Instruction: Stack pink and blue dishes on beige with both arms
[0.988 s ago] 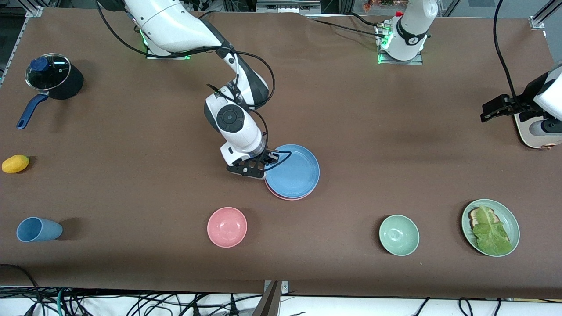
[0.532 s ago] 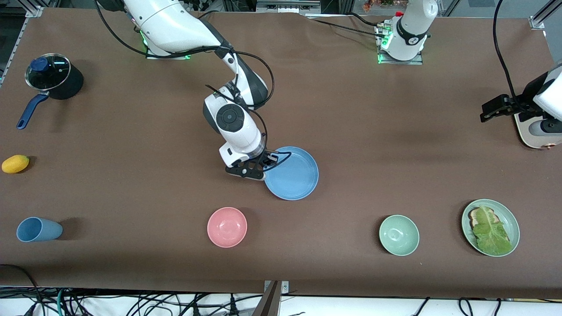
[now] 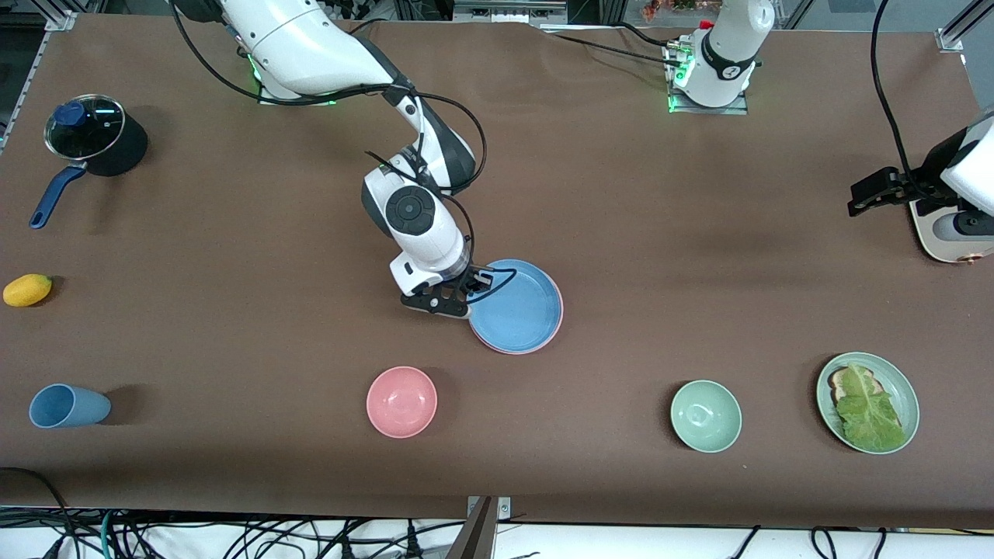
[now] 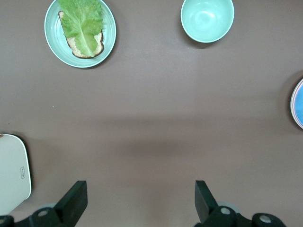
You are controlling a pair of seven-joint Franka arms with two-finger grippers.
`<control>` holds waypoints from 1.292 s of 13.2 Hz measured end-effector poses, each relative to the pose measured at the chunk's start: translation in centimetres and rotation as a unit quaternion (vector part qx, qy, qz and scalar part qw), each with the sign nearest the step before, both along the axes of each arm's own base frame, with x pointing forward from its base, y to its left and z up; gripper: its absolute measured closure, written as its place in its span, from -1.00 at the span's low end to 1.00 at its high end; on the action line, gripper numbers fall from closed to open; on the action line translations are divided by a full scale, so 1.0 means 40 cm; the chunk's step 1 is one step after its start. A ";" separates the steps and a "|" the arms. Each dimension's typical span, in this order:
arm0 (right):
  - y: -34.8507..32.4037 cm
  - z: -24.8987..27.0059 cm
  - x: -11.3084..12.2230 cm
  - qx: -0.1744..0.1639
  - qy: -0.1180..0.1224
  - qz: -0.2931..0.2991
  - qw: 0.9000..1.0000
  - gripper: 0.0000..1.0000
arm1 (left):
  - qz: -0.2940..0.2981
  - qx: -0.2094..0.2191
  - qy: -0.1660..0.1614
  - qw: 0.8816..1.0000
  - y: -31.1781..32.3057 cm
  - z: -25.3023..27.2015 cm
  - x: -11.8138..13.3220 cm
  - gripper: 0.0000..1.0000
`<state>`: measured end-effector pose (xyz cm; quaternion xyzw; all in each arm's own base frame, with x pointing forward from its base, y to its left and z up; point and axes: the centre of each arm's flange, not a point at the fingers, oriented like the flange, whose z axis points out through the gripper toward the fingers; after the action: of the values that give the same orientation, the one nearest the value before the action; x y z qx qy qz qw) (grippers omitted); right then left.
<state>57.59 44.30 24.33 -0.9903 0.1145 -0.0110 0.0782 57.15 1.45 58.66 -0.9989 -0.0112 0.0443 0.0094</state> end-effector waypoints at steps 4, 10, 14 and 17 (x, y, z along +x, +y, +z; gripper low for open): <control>-0.024 0.044 0.036 -0.001 -0.016 -0.008 1.000 -0.07 | -0.001 0.000 0.000 1.000 -0.002 -0.001 0.000 -1.00; -0.420 0.351 0.202 -0.068 -0.027 0.020 0.997 -1.00 | -0.003 0.000 0.000 1.000 -0.004 -0.001 0.001 -1.00; -0.584 0.513 0.190 -0.081 -0.002 0.036 0.996 -1.00 | -0.004 0.000 0.001 1.000 -0.006 -0.002 0.001 -1.00; -0.688 0.637 0.150 -0.089 0.016 0.066 0.994 -1.00 | -0.004 0.000 0.001 1.000 -0.006 -0.002 0.001 -1.00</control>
<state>63.59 16.77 49.82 -0.9987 0.0491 -0.0005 -0.0113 57.20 1.21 58.57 -0.9989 -0.0072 0.0450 0.0093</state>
